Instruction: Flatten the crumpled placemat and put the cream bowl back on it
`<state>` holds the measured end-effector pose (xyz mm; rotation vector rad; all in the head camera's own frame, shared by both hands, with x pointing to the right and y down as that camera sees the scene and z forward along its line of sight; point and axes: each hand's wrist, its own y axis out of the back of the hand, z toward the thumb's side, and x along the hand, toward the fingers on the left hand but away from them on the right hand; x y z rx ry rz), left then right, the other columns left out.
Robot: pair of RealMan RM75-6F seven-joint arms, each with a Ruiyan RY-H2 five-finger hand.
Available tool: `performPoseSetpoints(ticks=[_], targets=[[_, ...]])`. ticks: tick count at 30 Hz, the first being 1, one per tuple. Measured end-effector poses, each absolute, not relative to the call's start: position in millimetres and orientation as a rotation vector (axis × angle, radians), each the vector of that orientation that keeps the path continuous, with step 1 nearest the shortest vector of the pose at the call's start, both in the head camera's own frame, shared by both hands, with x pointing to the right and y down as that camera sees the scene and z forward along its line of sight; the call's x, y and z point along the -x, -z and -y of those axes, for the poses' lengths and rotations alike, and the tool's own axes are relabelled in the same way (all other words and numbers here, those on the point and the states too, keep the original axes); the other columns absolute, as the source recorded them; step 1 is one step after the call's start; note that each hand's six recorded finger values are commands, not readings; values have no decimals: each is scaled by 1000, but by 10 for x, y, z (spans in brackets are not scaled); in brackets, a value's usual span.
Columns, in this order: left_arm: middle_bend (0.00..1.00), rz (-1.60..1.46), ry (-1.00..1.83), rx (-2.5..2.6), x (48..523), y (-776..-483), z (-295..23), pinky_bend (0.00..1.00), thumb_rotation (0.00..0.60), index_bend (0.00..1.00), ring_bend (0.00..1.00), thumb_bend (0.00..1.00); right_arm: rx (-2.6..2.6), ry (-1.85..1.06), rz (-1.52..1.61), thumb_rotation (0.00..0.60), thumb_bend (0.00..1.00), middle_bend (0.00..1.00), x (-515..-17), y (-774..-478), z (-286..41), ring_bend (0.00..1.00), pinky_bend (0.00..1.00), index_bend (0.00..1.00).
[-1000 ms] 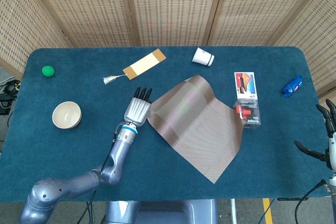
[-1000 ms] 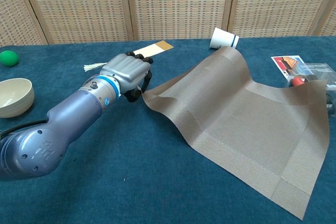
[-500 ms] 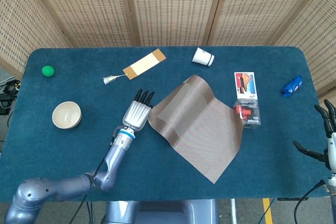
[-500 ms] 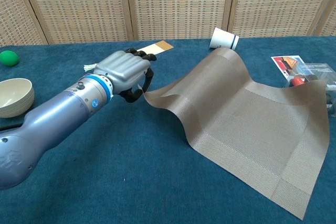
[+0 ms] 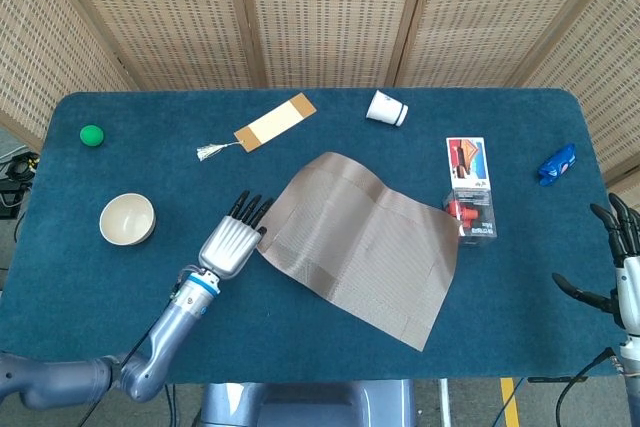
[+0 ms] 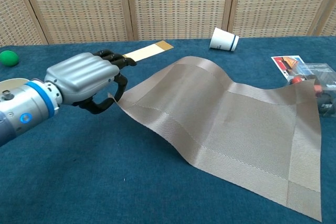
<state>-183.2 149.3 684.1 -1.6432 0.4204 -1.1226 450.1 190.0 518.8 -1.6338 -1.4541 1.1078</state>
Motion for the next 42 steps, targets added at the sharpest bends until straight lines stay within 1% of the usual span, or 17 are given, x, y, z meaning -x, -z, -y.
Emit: performPoseSetpoints(ticks=[10, 16, 24, 31, 37, 42], targets=[[0, -373, 1055, 1680, 2109, -6529, -1922, 0, 600, 634, 0, 555, 1662, -1092, 1430, 600, 261, 0, -4406, -5189, -1956, 0, 0, 136], [0, -334, 996, 1705, 2135, -6390, -2144, 0, 600, 636, 0, 556, 1672, -1090, 1420, 600, 260, 0, -4376, -5191, -1979, 0, 0, 136], [0, -281, 927, 1734, 2105, -6277, -2378, 0, 600, 636, 0, 557, 1681, -1087, 1416, 600, 260, 0, -4355, -5182, -2000, 0, 0, 136], [0, -188, 848, 1774, 2064, -6180, -2666, 0, 600, 635, 0, 559, 1685, -1096, 1411, 600, 260, 0, -4349, -5197, -2001, 0, 0, 136], [0, -138, 811, 1782, 2051, -6127, -2788, 0, 600, 636, 0, 560, 1685, -1097, 1419, 600, 260, 0, -4362, -5191, -1997, 0, 0, 136], [0, -125, 808, 1786, 2058, -6118, -2816, 0, 600, 637, 0, 561, 1691, -1095, 1420, 600, 260, 0, -4355, -5189, -2001, 0, 0, 136]])
